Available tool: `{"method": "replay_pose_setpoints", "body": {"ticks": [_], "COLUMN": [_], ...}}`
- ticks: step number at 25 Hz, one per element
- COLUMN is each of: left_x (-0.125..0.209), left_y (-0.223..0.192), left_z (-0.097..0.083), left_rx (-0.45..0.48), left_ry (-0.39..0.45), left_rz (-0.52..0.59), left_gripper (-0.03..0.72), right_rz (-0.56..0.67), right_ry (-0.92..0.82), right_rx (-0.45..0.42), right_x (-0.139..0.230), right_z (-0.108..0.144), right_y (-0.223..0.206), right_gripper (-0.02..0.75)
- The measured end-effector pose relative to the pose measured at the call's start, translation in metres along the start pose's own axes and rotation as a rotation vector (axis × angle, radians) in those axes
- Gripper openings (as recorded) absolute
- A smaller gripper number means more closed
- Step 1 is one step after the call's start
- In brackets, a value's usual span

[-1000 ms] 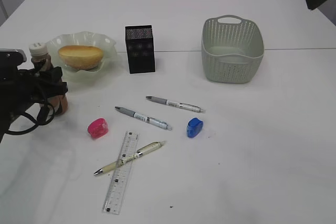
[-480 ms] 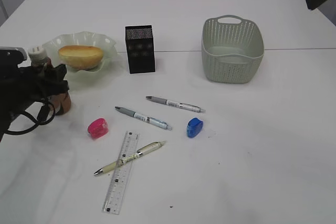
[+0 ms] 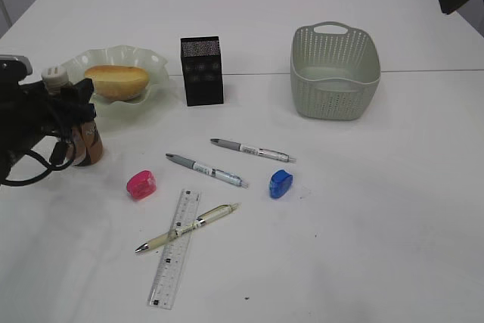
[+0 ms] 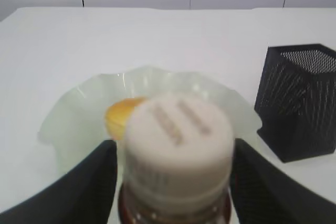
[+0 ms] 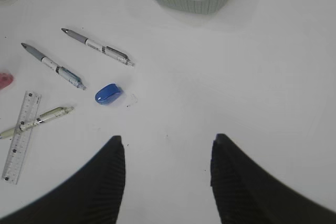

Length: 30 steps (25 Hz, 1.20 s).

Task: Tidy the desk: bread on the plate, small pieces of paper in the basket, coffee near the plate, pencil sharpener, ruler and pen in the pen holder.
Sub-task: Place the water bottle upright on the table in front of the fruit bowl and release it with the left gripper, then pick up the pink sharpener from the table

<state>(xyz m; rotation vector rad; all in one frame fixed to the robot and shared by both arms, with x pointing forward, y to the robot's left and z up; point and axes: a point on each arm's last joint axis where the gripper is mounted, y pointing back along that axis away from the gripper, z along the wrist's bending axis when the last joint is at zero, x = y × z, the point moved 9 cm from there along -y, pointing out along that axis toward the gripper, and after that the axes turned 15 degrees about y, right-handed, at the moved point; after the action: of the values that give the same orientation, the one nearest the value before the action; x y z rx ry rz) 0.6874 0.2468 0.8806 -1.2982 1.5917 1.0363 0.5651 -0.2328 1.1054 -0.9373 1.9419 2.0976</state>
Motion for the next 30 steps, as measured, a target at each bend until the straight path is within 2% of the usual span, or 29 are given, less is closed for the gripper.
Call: {"method": "replay_pose_setpoints", "body": {"ticks": [5,13,20,30], "left_x": [-0.033,-0.082,-0.120,-0.129], "left_y": [0.004,0.027,0.084,0.149], "left_z": [-0.011,-0.028,-0.046,-0.083], "left_rx": [0.020,-0.016,-0.067,-0.096], "left_ry": [-0.002,-0.006,-0.012,-0.121], "left_rz": [-0.058,0.031,0.196,0.559], "left_gripper": [0.493,0.493,0.493,0.491], "right_rz": [0.000,-0.005,-0.008,0.009], "right_ry": [0.000,-0.007,-0.047,-0.125], "right_rx": [0.000,-0.021,-0.040,-0.048], "right_x": [0.000,-0.001,-0.002,-0.002], "right_z": [0.000,0.004,0.007,0.008], "right_y": [0.000,0.000,0.000,-0.006], "right_gripper": [0.390,0.390,0.389,0.389]}}
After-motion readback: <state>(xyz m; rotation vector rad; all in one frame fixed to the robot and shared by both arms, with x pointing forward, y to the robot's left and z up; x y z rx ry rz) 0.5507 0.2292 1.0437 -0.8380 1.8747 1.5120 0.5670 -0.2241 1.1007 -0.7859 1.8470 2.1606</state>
